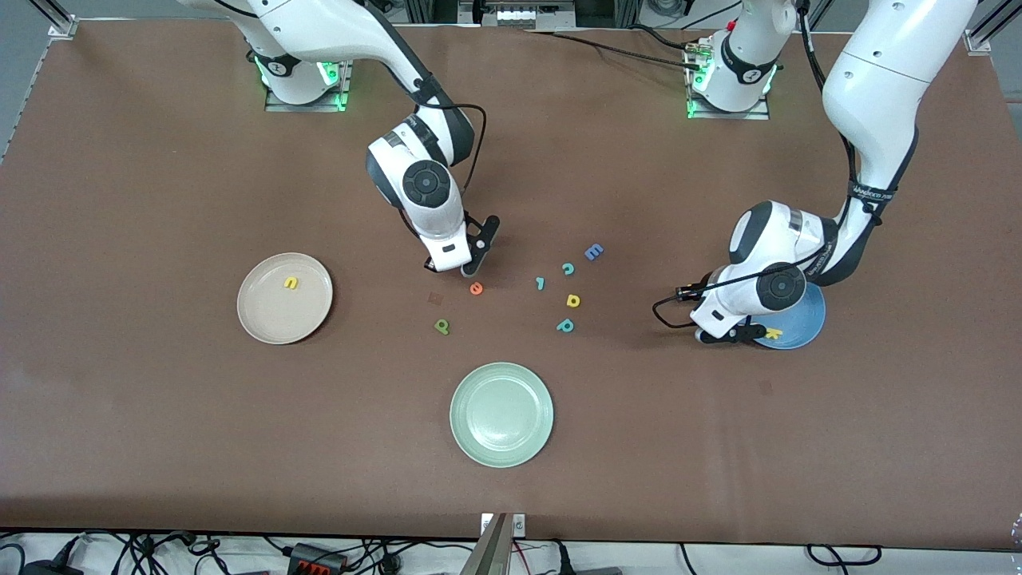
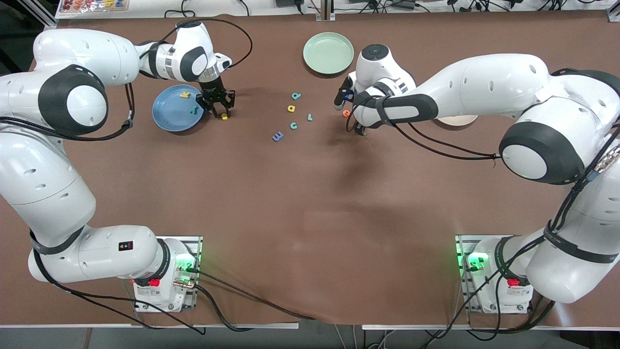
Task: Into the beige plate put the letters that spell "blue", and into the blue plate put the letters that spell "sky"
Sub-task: 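Grasp the s with the left gripper while the right gripper grasps the l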
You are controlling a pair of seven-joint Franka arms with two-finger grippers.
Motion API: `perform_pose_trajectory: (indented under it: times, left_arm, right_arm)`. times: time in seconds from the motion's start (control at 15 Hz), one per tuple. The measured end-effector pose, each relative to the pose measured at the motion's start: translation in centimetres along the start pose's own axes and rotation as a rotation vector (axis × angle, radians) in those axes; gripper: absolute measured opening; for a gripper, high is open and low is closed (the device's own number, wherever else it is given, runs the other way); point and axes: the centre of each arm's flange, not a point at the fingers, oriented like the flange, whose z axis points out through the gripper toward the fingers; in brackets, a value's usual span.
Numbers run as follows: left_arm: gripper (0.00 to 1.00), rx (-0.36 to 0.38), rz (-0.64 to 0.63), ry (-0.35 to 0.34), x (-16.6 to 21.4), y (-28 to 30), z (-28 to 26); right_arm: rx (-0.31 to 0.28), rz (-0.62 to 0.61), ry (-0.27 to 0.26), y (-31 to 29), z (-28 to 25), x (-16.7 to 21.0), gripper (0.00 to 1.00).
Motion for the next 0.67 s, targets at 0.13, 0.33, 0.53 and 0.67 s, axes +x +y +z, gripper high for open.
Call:
perform_pose_trajectory:
  times: [0.13, 0.33, 0.53, 0.67]
  left_arm:
    - [0.48, -0.005, 0.002, 0.005, 0.1, 0.2, 0.2]
    - [0.41, -0.005, 0.003, 0.007, 0.1, 0.2, 0.1]
    - [0.30, -0.005, 0.004, 0.007, 0.0, 0.3, 0.1]
    - [0.26, -0.005, 0.005, 0.006, 0.0, 0.3, 0.1]
  right_arm:
    - [0.002, -0.014, -0.006, -0.5, 0.3, 0.0, 0.48]
    - [-0.004, -0.041, -0.021, -1.0, 0.9, 0.0, 0.45]
    - [-0.037, -0.080, -0.039, -1.0, 1.5, 0.0, 0.42]
    - [-0.041, -0.083, -0.034, -0.9, 1.8, 0.1, 0.42]
